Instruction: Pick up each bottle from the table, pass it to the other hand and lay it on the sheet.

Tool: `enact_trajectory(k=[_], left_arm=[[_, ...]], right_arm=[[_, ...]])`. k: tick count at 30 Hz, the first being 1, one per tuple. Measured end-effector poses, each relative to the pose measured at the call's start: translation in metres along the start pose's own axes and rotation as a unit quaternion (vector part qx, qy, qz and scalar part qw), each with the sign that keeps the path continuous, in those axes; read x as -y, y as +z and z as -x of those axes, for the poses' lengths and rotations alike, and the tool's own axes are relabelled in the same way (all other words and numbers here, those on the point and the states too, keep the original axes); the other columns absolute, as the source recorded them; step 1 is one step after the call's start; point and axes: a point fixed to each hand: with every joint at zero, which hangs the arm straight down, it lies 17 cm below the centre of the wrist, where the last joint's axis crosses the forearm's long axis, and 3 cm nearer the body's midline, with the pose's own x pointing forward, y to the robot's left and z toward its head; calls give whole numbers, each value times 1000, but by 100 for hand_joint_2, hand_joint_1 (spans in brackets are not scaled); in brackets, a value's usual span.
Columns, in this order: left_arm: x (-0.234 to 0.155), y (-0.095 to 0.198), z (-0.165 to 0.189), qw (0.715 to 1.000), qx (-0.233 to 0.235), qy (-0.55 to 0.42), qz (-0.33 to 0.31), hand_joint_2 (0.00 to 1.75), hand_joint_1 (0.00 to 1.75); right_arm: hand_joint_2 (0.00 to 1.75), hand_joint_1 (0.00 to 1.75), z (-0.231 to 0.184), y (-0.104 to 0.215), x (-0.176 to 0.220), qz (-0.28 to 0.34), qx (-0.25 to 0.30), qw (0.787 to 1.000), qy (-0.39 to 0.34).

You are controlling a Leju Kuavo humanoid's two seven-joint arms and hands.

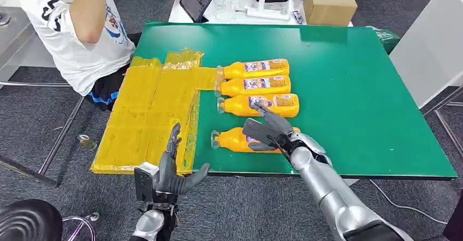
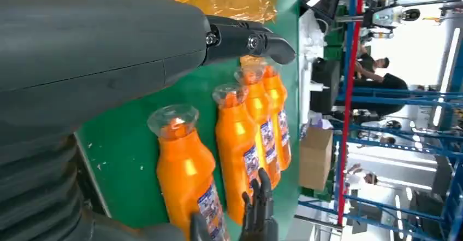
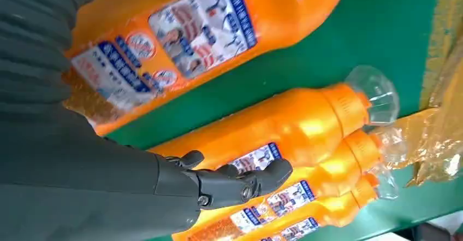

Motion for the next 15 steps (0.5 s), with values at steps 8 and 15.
enact_trajectory(k=[8, 15], left_arm=[[-2, 1, 6, 1000, -7, 1, 0, 175, 0], [-4, 3, 10, 1000, -12, 3, -4, 175, 0]], right_arm=[[175, 0, 21, 6, -4, -34, -26, 999, 22], [175, 0, 49, 18, -6, -66, -54, 995, 52]])
